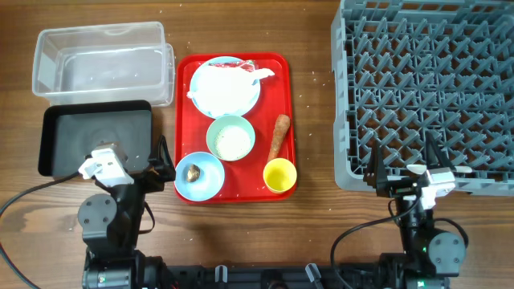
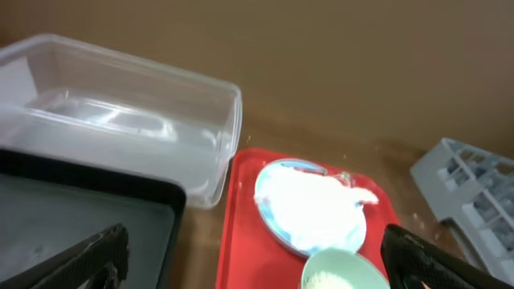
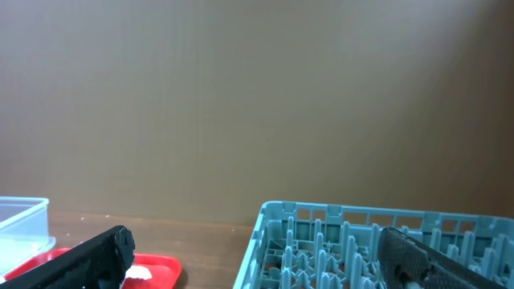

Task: Sort waste into correct bins and load items into the dishwasher rack
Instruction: 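Raise the left arm and move it over the red tray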

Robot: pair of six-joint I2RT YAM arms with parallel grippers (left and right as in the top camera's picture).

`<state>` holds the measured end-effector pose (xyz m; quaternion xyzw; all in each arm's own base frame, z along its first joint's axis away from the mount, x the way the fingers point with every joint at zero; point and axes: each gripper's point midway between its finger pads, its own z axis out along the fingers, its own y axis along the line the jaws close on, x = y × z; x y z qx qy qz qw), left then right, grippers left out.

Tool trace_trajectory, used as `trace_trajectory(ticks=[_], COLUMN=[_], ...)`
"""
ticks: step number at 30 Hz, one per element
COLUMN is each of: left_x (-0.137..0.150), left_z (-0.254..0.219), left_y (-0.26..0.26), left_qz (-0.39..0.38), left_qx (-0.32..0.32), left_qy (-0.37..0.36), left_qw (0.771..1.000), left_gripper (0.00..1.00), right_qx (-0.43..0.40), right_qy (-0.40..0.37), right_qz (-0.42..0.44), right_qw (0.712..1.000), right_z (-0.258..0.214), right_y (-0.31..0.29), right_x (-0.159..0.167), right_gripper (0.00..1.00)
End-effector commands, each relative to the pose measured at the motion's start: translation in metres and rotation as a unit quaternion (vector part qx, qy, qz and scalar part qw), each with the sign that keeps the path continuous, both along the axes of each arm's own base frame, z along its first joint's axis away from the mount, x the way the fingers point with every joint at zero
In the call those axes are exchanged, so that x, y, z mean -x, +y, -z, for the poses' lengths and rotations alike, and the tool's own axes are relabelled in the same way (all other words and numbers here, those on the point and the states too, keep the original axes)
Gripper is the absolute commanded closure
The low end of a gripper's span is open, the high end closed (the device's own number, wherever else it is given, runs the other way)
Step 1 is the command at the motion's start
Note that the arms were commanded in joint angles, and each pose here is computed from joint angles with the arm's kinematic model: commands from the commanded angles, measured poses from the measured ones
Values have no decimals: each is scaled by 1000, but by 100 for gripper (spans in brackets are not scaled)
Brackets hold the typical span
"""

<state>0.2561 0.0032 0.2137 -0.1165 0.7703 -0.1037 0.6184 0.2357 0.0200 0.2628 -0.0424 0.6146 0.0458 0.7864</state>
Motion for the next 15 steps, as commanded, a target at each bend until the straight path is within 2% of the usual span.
trace_trajectory(ticks=[1,6,15], left_x=[3,7,20], left_z=[-17,-30,-46], left_y=[-2,-3,-3], left_qz=[6,6,5], left_qx=[6,6,7], left_qy=[-4,-7,11], left_qw=[1000,1000,1000], left_gripper=[0,0,0], right_qx=[31,35,31], right_qy=[6,31,123], right_qz=[-19,-49,-84], right_qw=[999,998,988], right_z=[-17,-37,-56], right_y=[9,18,28], right_x=[-2,-13,-37], right_gripper=[0,0,0])
